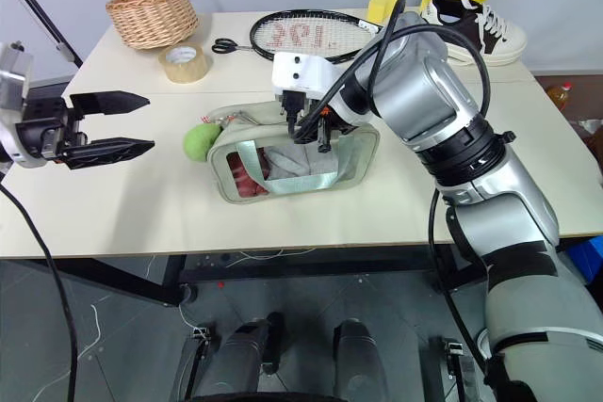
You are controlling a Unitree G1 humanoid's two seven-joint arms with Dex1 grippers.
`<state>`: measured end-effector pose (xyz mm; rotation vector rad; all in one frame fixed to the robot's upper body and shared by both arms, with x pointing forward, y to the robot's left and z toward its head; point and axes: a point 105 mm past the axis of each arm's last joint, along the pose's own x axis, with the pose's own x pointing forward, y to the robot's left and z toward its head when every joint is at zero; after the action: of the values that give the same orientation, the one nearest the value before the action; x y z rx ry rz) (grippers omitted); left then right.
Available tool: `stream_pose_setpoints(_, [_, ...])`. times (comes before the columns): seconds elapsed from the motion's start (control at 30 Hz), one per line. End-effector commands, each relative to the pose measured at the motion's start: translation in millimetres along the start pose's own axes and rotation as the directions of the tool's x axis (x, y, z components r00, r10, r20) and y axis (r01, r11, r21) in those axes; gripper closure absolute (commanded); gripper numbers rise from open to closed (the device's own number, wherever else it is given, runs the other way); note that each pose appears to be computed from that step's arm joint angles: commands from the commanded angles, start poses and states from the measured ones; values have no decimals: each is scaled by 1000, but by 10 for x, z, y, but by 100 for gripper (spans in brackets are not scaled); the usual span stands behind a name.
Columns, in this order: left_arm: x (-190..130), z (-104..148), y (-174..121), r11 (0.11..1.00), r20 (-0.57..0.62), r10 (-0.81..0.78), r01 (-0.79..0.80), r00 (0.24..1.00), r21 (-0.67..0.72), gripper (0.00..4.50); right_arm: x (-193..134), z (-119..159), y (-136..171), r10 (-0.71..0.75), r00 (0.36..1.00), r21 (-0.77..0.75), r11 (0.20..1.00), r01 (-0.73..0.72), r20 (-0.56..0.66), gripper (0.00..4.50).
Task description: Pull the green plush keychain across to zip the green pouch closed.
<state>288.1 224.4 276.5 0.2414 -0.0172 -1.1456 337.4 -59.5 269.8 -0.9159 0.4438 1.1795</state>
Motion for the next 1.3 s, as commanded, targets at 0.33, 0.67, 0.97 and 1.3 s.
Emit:
stream_pose_setpoints(0.33, [51, 99, 48, 998, 23, -12, 11, 1000, 55, 0, -148, 154, 35, -62, 998, -25, 998, 62, -1, 444])
stream_pose_setpoints(0.67, [41, 94, 26, 998, 16, -11, 11, 1000, 57, 0, 93, 77, 31, -53, 999, 46, 998, 54, -8, 413])
stream_pose_setpoints(0.97, [21, 104, 25, 998, 11, -9, 8, 1000, 62, 0, -343, 118, 9, -70, 994, 5, 998, 70, 82, 190])
stream_pose_setpoints(1.3, [83, 70, 34, 998, 9, -29, 29, 1000, 55, 0, -528, -536, -30, -171, 985, 71, 983, 170, 4, 190])
